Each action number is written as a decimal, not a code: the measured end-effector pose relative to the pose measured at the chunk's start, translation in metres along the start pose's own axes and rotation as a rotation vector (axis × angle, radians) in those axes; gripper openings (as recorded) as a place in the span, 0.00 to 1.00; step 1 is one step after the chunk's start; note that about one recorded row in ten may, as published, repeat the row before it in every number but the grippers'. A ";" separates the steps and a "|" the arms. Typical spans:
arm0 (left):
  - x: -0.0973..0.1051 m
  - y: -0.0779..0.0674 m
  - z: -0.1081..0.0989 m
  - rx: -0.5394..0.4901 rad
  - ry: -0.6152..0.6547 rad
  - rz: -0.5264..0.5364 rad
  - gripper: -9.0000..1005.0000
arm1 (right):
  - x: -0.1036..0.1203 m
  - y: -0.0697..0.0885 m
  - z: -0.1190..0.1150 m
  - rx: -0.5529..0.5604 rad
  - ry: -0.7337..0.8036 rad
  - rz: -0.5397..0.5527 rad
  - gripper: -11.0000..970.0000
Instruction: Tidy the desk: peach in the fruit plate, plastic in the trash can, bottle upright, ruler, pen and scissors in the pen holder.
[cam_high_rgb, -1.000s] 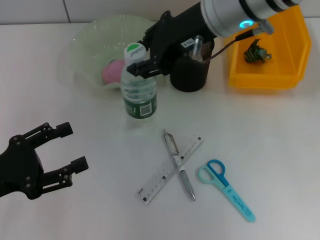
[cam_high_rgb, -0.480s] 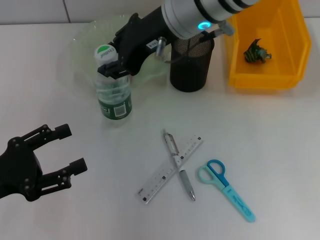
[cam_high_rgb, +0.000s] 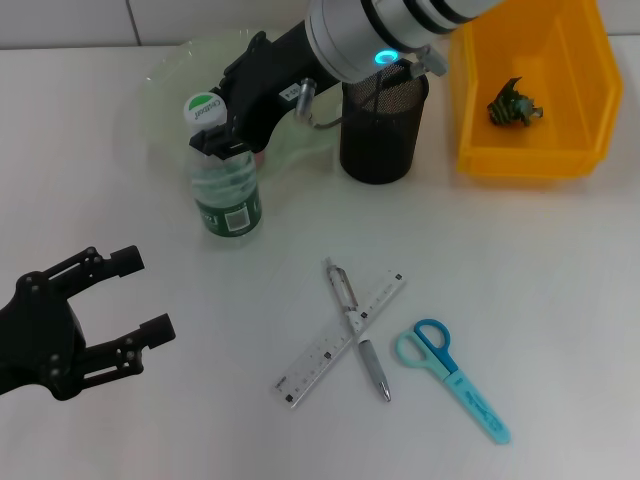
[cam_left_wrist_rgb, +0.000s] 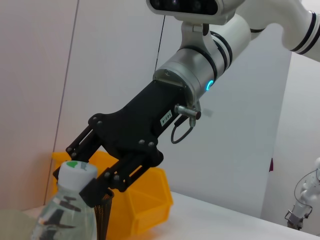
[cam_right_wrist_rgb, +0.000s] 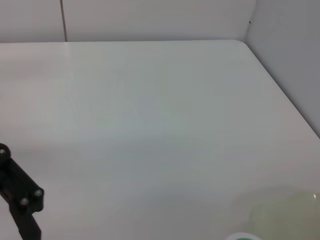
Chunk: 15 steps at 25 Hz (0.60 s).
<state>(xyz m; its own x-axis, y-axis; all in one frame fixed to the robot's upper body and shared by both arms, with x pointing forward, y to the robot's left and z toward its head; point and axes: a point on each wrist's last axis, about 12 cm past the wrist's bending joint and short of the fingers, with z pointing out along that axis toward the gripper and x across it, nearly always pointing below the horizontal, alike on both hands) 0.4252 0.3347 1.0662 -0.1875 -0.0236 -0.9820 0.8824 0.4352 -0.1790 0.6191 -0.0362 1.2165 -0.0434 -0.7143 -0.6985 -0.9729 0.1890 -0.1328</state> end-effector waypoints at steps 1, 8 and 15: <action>0.000 0.000 0.000 0.000 0.000 0.001 0.84 | -0.001 0.003 0.001 -0.005 -0.003 -0.009 0.46; -0.001 0.002 0.002 -0.003 0.000 0.005 0.84 | 0.001 0.004 0.001 -0.008 -0.002 -0.005 0.46; -0.002 0.004 0.001 -0.006 -0.002 0.009 0.84 | 0.002 0.001 -0.006 0.006 -0.041 0.026 0.52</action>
<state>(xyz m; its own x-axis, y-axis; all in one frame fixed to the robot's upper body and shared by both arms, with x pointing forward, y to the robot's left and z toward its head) 0.4292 0.3354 1.0679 -0.1786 -0.0212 -0.9837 0.8813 0.4412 -0.1695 0.6171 -0.0412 1.2191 -0.0594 -0.6810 -0.7299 -0.9702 0.2113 -0.1182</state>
